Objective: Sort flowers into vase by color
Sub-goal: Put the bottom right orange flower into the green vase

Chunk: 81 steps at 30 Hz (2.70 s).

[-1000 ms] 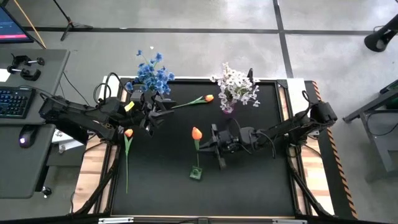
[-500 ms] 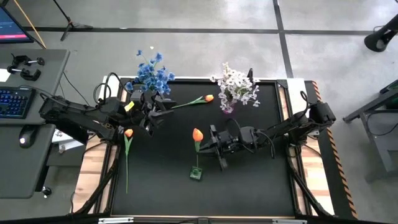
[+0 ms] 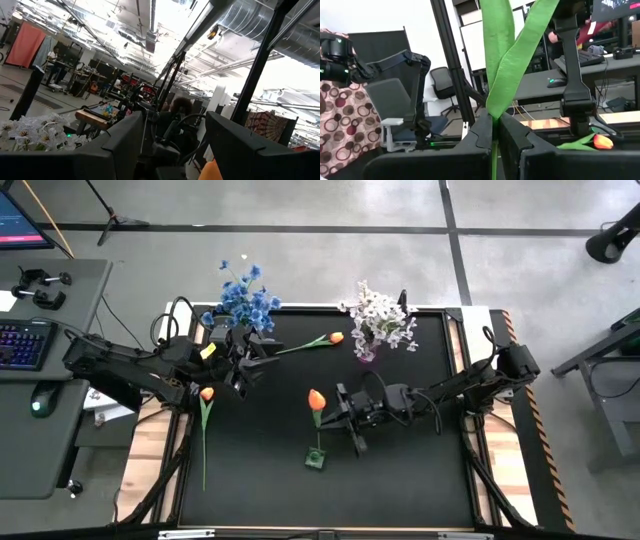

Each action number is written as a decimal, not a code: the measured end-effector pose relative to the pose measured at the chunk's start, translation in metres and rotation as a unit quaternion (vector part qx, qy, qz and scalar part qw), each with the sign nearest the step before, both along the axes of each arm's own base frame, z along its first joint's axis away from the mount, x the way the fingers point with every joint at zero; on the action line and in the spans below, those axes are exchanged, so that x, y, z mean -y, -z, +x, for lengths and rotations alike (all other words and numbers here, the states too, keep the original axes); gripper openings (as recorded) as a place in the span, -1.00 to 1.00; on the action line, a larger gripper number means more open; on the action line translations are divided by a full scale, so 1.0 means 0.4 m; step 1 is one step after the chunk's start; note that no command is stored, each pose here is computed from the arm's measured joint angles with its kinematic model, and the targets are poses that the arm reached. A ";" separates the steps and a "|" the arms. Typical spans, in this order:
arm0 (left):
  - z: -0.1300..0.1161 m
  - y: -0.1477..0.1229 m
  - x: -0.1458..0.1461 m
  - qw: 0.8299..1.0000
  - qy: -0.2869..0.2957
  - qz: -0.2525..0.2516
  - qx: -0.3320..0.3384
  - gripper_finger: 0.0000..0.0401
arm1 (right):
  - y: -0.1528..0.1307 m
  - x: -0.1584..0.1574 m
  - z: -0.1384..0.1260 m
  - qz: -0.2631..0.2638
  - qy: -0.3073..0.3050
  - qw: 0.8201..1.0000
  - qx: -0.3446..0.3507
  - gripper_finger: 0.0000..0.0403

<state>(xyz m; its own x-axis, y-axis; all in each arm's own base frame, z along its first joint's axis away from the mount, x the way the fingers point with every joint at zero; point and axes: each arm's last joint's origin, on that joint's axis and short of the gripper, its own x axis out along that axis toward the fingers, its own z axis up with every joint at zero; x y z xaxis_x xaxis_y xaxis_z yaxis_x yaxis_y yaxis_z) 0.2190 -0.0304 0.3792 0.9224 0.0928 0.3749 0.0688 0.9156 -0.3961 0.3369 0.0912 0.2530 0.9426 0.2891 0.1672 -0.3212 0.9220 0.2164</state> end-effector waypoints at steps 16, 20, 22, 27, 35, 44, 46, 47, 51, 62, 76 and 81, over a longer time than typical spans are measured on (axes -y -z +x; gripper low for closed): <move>0.000 0.000 0.000 1.000 -0.002 0.005 -0.001 0.03 | 0.001 0.002 0.001 -0.001 -0.008 1.000 -0.001 -1.00; 0.000 0.000 0.000 1.000 -0.002 0.005 -0.001 0.03 | 0.000 0.003 0.001 -0.003 -0.015 1.000 0.001 -1.00; 0.000 0.000 0.000 1.000 -0.003 0.008 -0.001 0.03 | 0.000 0.007 0.002 0.004 -0.019 1.000 -0.001 -1.00; 0.000 0.000 0.000 1.000 -0.006 0.016 -0.002 0.03 | 0.000 0.019 0.005 0.019 -0.026 0.999 -0.006 -1.00; 0.000 0.000 0.000 1.000 -0.006 0.016 -0.002 0.03 | 0.000 0.017 0.004 0.005 -0.035 0.999 -0.001 -1.00; 0.000 0.001 0.000 1.000 -0.005 0.013 -0.003 0.03 | -0.004 0.024 0.005 -0.023 -0.002 1.000 0.017 -1.00; 0.001 0.002 0.000 1.000 -0.005 0.014 -0.005 0.03 | -0.004 0.022 0.005 -0.023 -0.002 1.000 0.017 -1.00; 0.001 0.002 0.000 1.000 -0.005 0.014 -0.005 0.03 | -0.004 0.020 0.004 -0.023 -0.004 1.000 0.017 -1.00; 0.001 0.002 0.000 1.000 -0.005 0.014 -0.004 0.03 | -0.008 0.017 0.003 -0.016 -0.008 1.000 0.024 -1.00; 0.001 0.002 -0.001 1.000 -0.015 0.009 -0.005 0.03 | -0.012 0.020 0.002 -0.010 -0.007 0.999 0.031 -1.00; 0.001 0.002 -0.001 1.000 -0.015 0.009 -0.006 0.03 | -0.011 0.019 0.003 -0.002 -0.007 1.000 0.025 -1.00; 0.001 0.002 -0.001 1.000 -0.015 0.008 -0.005 0.03 | -0.007 0.019 0.003 -0.004 -0.008 1.000 0.018 -1.00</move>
